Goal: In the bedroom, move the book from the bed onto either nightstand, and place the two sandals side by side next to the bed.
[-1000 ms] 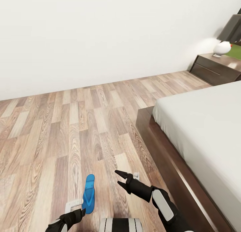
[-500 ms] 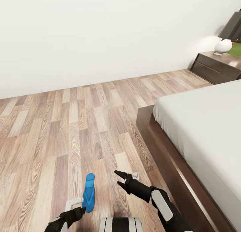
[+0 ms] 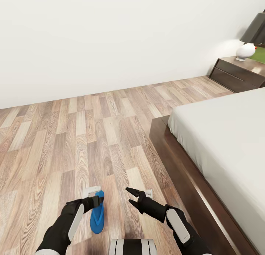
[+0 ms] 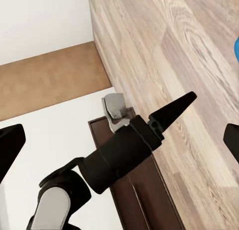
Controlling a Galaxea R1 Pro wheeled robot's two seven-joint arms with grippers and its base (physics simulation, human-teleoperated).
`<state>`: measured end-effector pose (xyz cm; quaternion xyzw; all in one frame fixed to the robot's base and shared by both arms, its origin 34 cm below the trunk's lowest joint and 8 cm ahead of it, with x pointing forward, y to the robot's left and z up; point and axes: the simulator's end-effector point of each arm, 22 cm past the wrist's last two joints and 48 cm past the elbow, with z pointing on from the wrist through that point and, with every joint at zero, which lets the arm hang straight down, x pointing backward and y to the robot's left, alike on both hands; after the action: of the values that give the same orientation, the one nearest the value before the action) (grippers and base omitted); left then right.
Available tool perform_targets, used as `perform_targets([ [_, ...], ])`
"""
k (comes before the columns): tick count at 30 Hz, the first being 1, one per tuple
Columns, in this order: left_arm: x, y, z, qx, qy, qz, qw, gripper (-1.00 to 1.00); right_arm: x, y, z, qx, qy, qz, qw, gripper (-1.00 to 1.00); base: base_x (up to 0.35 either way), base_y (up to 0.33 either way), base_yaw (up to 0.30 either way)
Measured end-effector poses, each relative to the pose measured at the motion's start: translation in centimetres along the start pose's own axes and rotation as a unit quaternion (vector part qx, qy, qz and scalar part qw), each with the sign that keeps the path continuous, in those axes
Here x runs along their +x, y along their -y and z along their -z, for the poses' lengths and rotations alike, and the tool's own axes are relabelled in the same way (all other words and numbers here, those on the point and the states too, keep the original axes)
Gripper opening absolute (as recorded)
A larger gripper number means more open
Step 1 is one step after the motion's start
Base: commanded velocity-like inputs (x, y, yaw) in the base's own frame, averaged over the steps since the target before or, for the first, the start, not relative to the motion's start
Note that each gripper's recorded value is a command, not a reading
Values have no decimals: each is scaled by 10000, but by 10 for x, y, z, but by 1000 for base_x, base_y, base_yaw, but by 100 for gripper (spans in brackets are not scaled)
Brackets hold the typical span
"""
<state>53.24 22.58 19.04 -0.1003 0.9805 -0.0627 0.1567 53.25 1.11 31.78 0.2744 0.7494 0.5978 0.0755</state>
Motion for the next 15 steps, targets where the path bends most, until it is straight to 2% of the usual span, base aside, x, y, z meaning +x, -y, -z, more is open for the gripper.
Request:
perform_targets([
  [6, 21, 16, -9, 100, -263, -84, 9996, 100, 0, 4, 0, 24, -5, -35, 10000, 100, 0, 0, 0],
  [15, 47, 12, -23, 34, -557, -123, 9984, 100, 3, 23, -2, 116, -30, -192, 9997, 100, 0, 0, 0],
])
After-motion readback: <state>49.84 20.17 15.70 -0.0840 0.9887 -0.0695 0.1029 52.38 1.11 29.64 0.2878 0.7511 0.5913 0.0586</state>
